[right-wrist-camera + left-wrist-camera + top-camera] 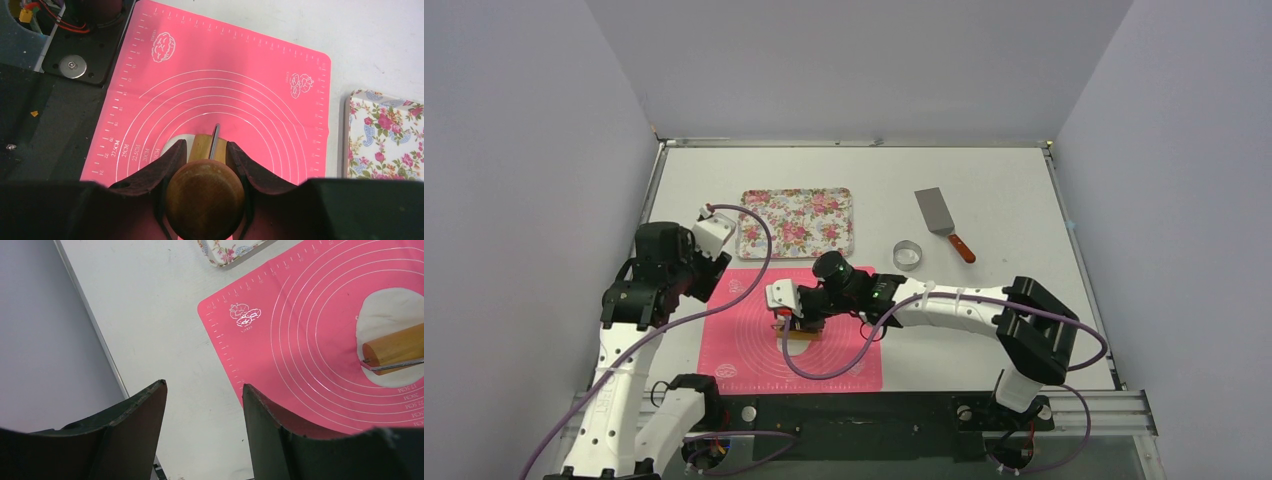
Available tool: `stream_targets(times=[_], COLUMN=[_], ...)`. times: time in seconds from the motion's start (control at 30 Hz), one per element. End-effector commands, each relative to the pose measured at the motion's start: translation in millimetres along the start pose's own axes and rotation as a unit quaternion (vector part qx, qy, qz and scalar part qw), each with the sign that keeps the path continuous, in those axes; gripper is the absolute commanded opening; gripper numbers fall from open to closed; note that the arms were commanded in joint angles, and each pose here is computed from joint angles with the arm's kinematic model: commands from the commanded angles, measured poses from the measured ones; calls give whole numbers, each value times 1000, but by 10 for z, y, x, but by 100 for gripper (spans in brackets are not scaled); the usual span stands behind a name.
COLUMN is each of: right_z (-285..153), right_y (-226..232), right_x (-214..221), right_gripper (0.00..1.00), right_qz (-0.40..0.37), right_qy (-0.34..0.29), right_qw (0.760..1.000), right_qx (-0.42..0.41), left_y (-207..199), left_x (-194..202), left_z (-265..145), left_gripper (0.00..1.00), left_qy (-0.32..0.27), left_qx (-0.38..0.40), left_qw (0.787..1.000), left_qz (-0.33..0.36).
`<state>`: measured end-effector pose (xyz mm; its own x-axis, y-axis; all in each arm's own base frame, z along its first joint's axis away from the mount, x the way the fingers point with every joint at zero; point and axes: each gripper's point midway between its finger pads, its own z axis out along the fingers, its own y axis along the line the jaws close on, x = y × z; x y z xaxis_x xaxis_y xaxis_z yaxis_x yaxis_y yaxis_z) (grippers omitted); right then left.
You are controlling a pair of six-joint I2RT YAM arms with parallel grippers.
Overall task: Roll out the dumpling wrappers from the dough
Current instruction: Flatten out the dough on the work surface.
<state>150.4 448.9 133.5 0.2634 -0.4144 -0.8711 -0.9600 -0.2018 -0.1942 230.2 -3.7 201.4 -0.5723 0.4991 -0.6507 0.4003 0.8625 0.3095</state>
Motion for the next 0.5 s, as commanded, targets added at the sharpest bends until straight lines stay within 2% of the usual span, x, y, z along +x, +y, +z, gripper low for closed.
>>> stream_targets(times=[0.0,0.33,0.47], right_z=[-195,185,320], right_y=[-239,-156,15], right_x=[-682,-596,-100], right_gripper=[0,0,0], right_qz=[-60,-85,-62], right_qy=[-81,-73,-18], right_qw=[995,993,995], right_qx=[23,-46,-78], left_y=[117,124,125], left_x=[-173,-140,-116], left_z=[-125,-132,-137], left_gripper=[55,55,55], left_qy=[-29,-27,-27], left_qx=[-24,-29,-31], left_qw=[999,999,999], left_qz=[-9,-10,-10])
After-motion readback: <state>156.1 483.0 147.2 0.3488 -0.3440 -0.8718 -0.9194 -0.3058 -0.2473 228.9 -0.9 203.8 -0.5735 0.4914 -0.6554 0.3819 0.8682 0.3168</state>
